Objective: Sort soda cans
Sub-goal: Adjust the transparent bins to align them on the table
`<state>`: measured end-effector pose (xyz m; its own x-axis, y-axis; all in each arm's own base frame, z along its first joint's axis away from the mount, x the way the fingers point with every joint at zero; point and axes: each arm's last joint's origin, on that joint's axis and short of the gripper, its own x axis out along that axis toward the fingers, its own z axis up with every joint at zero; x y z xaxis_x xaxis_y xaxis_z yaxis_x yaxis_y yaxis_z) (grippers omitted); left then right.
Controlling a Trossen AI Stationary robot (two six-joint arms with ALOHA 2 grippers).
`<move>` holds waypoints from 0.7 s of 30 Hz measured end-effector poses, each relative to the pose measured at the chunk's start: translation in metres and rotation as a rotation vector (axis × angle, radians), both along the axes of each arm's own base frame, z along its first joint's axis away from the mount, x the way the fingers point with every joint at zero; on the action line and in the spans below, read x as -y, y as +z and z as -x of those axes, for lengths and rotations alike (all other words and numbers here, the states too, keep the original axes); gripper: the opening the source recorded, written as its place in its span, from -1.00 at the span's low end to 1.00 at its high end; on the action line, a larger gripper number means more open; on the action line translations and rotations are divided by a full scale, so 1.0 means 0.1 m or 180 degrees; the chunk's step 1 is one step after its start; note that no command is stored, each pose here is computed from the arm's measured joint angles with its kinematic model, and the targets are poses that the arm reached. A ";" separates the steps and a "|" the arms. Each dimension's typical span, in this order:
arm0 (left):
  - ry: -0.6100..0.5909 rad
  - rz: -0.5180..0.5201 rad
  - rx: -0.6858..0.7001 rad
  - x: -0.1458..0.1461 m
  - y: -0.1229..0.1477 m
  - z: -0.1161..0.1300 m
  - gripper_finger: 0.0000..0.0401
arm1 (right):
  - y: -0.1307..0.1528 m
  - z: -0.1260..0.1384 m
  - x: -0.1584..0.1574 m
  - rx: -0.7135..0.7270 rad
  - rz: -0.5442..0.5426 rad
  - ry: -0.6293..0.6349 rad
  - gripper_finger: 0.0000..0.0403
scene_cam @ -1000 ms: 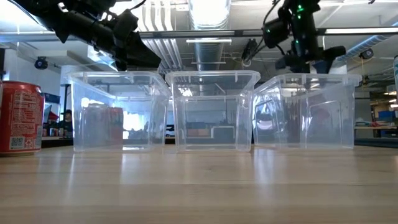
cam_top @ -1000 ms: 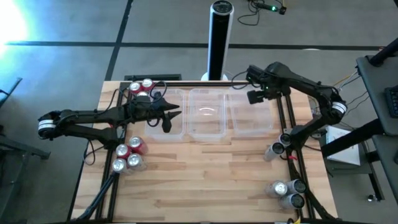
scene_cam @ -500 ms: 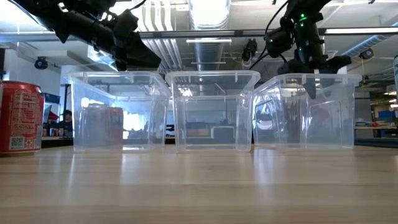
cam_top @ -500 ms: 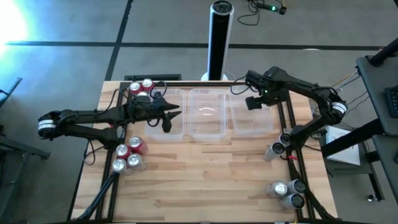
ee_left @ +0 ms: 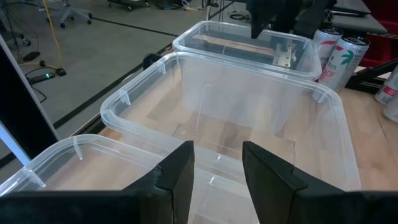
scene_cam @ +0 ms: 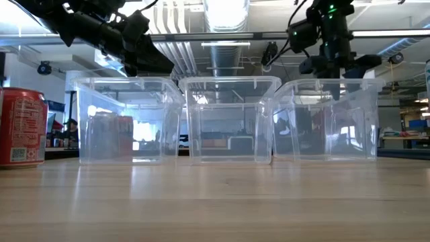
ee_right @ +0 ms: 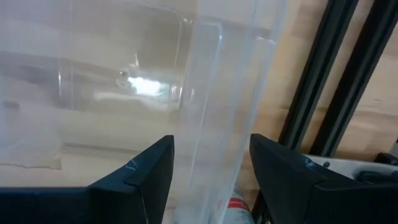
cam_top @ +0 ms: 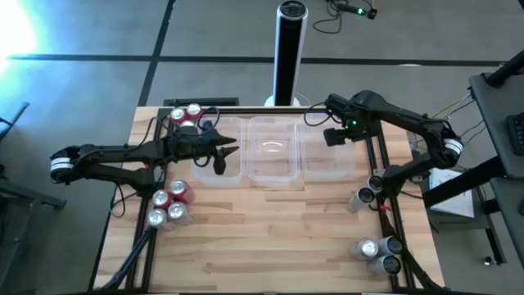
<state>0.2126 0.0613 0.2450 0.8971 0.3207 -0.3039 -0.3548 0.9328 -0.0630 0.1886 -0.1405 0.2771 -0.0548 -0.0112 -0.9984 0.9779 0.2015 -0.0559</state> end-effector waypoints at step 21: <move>-0.0064 0.0166 -0.0840 0.04 -0.16 0.10 -0.40 | 0.01 -0.52 -0.60 0.0305 0.0327 0.0471 0.01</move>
